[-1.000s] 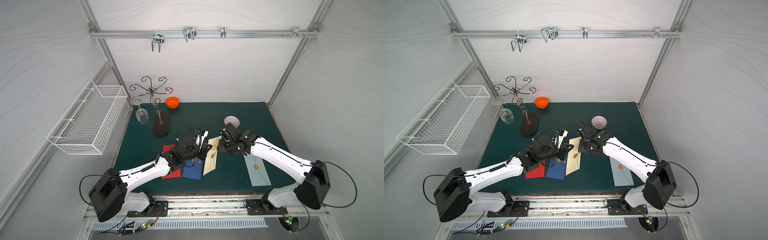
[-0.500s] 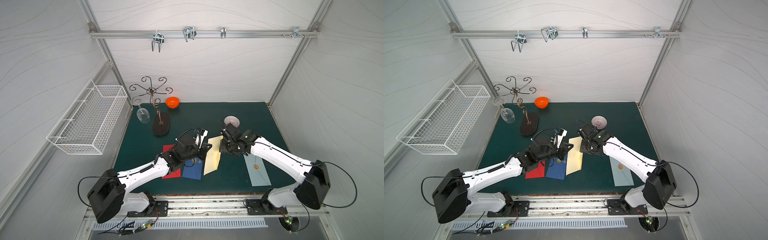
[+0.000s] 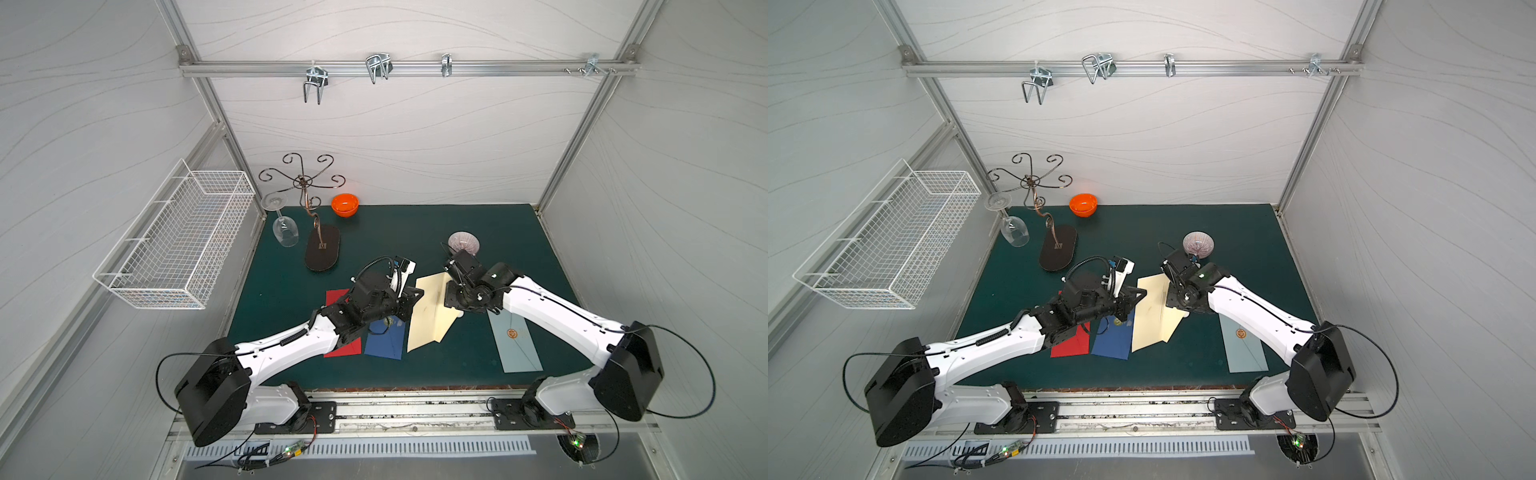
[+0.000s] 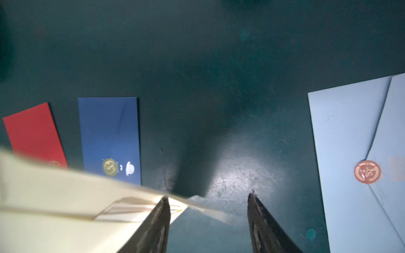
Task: Open the envelope
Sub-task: Open the envelope flap on the envelope, then place the envelope at the center of the board.
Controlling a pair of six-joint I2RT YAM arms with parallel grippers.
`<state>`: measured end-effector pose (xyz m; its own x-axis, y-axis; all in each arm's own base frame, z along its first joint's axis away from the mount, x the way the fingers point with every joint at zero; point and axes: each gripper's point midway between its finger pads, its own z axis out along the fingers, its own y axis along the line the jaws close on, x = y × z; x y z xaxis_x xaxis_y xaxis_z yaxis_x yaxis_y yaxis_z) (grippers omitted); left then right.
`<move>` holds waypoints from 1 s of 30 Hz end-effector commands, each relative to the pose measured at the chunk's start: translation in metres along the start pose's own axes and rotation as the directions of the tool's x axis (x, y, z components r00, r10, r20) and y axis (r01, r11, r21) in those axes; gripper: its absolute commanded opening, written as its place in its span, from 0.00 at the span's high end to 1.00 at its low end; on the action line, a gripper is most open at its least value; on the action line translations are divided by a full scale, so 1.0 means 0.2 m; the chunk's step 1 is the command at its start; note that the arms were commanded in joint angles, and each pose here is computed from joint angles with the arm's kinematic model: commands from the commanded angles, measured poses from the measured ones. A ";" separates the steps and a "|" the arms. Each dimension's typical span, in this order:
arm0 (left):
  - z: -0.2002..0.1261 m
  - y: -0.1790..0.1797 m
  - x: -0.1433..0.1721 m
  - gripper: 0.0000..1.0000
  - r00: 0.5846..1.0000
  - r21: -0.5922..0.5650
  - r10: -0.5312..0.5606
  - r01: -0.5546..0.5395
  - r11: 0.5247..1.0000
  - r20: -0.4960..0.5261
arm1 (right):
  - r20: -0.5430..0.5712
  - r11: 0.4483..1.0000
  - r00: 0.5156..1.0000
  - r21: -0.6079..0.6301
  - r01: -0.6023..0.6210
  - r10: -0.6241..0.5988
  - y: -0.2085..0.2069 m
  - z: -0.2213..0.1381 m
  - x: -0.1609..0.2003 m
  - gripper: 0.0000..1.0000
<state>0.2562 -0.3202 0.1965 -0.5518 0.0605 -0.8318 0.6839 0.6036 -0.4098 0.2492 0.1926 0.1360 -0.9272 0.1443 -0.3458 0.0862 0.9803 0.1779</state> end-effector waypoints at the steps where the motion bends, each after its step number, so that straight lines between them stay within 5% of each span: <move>1: -0.03 -0.07 -0.12 1.00 0.996 0.051 0.028 -0.033 0.998 0.089 | -0.020 0.997 1.000 -0.071 -0.010 0.009 -0.04 0.01 -0.01 0.42; 8: -0.02 -0.08 -0.13 1.00 0.995 0.080 -0.023 0.016 0.997 0.097 | -0.041 0.970 0.999 -0.241 0.001 -0.011 0.03 -0.01 -0.02 0.42; 13: -0.03 0.04 -0.16 1.00 0.974 0.076 -0.197 0.189 0.979 0.114 | 0.066 0.928 0.993 -0.356 0.114 -0.097 0.10 -0.16 -0.06 0.39; 17: -0.07 0.14 -0.27 1.00 0.897 0.160 -0.406 0.381 0.911 0.173 | 0.199 0.881 0.970 -0.421 0.216 -0.142 0.11 -0.28 -0.08 0.35; 21: -0.13 0.24 -0.36 1.00 0.778 0.253 -0.591 0.540 0.803 0.214 | 0.328 0.806 0.929 -0.496 0.323 -0.170 0.11 -0.39 -0.05 0.30; 25: -0.17 0.26 -0.46 1.00 0.700 0.335 -0.677 0.597 0.729 0.225 | 0.368 0.747 0.916 -0.561 0.357 -0.162 0.11 -0.44 -0.01 0.21; 30: -0.20 0.24 -0.54 1.00 0.662 0.414 -0.718 0.604 0.681 0.216 | 0.353 0.629 0.916 -0.672 0.390 -0.191 0.20 -0.51 0.03 0.21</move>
<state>0.3288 -0.2617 0.2383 -0.7509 -0.5377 -0.3834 0.2693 0.2808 -0.9212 0.2173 0.2012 0.2157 -0.7671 0.0291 -0.6409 -0.4439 0.6971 0.5630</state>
